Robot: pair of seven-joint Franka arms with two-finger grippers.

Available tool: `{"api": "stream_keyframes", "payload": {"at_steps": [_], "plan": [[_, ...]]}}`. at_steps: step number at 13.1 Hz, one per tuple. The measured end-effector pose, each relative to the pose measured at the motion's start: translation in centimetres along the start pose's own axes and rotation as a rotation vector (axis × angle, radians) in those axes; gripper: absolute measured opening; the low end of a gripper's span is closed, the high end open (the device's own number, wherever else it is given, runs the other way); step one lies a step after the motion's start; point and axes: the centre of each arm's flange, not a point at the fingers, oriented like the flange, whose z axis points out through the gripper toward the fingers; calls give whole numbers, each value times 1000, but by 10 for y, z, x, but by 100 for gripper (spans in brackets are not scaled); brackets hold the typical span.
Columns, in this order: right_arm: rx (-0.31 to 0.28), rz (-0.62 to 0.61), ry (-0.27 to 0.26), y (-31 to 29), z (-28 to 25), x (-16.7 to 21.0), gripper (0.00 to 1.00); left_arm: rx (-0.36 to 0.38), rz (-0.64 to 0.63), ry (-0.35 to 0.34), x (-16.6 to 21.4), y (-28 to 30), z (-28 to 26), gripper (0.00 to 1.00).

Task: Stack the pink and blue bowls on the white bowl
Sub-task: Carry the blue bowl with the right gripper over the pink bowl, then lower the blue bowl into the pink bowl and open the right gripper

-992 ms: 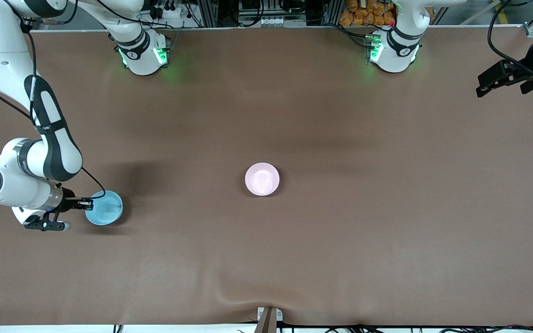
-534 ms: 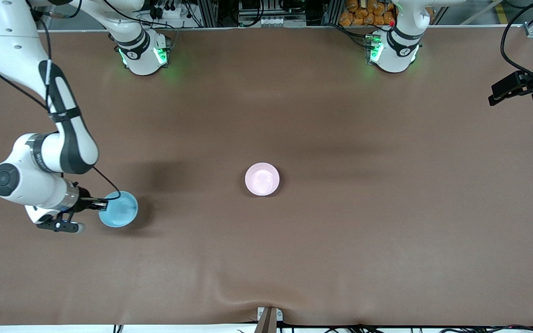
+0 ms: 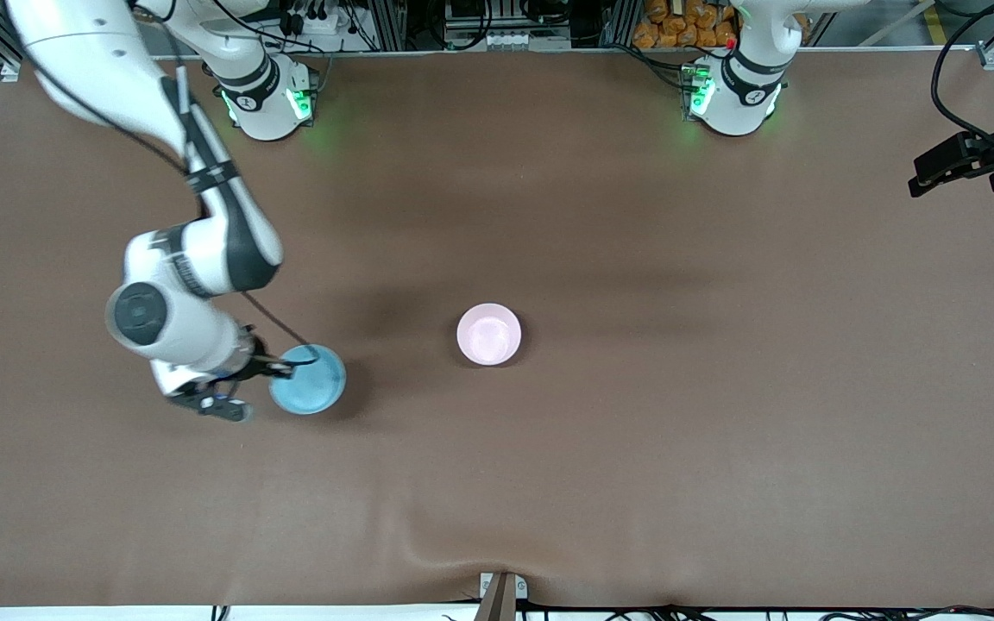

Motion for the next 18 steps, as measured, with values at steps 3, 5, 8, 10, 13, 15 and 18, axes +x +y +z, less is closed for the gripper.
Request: {"api": "stream_keyframes", "payload": {"at_steps": [3, 5, 8, 10, 13, 15, 18], "plan": [[102, 80, -67, -54, -9, -41, 3, 0, 3, 0, 0, 1, 0, 100], [138, 69, -96, -71, -26, -59, 3, 1, 7, 1, 0, 4, 0, 100], [167, 55, -121, -104, -54, -97, 3, 1, 8, 0, 0, 4, 0, 100], [175, 73, -117, -135, -57, -130, 3, 1, 10, 0, 0, 4, 0, 100], [198, 122, -99, -168, -42, -166, 3, 1, 11, 0, 0, 5, 0, 100], [208, 128, -91, -180, -21, -175, 3, 1, 13, 0, 0, 5, 0, 100], [227, 147, -67, -180, 13, -172, 3, 2, 20, 0, -1, 9, 0, 100]]}}
